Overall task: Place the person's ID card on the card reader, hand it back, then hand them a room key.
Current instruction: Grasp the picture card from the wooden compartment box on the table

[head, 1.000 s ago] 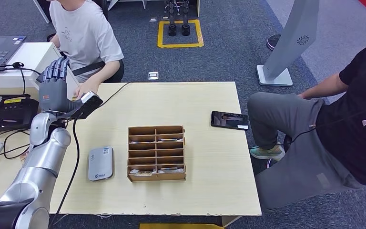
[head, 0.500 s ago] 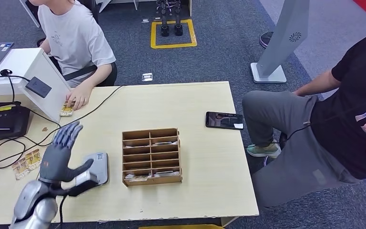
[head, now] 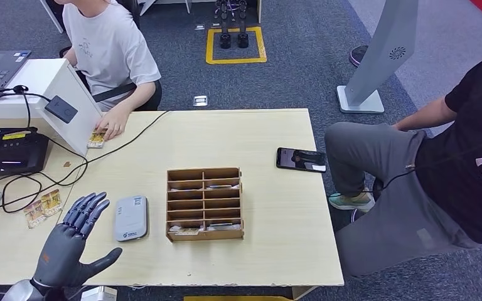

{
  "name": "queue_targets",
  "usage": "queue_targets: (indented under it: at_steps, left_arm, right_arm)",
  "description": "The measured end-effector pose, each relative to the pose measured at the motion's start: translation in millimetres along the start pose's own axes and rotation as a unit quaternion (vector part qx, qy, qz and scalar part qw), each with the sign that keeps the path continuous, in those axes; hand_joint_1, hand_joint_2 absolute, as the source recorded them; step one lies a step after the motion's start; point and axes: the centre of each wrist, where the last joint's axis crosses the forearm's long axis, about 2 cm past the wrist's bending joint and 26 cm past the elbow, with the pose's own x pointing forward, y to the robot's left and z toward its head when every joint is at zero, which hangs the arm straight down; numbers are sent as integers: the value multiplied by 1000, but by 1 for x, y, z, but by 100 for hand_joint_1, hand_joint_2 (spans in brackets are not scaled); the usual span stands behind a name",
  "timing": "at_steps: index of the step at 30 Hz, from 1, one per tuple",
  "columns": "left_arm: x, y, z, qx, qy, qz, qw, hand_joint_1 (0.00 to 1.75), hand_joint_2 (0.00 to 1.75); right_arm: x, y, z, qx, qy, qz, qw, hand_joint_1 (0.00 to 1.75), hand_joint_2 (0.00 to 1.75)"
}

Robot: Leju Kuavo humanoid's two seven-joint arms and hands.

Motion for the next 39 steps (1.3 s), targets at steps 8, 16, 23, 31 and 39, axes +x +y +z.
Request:
queue_targets:
  at_steps: [8, 16, 23, 31, 39]
  left_arm:
    - [2, 1, -3, -8, -10, 7, 1000, 0, 175]
    - [8, -7, -16, -25, -23, 3, 999, 0, 175]
    - [22, -21, -45, -18, -35, -21, 999, 0, 175]
    - [56, -52, -58, -30, -47, -149, 987, 0, 175]
    - [71, -69, -60, -38, -58, -137, 988, 0, 175]
  right_arm:
    - [0, 0, 0, 3, -8, 0, 1000, 0, 0]
    - [1, 1, 0, 6, -15, 2, 1000, 0, 0]
    - [1, 2, 0, 8, -18, 0, 1000, 0, 0]
    - [1, 3, 1, 9, -15, -4, 1000, 0, 0]
    - [2, 4, 1, 8, -14, -10, 1000, 0, 0]
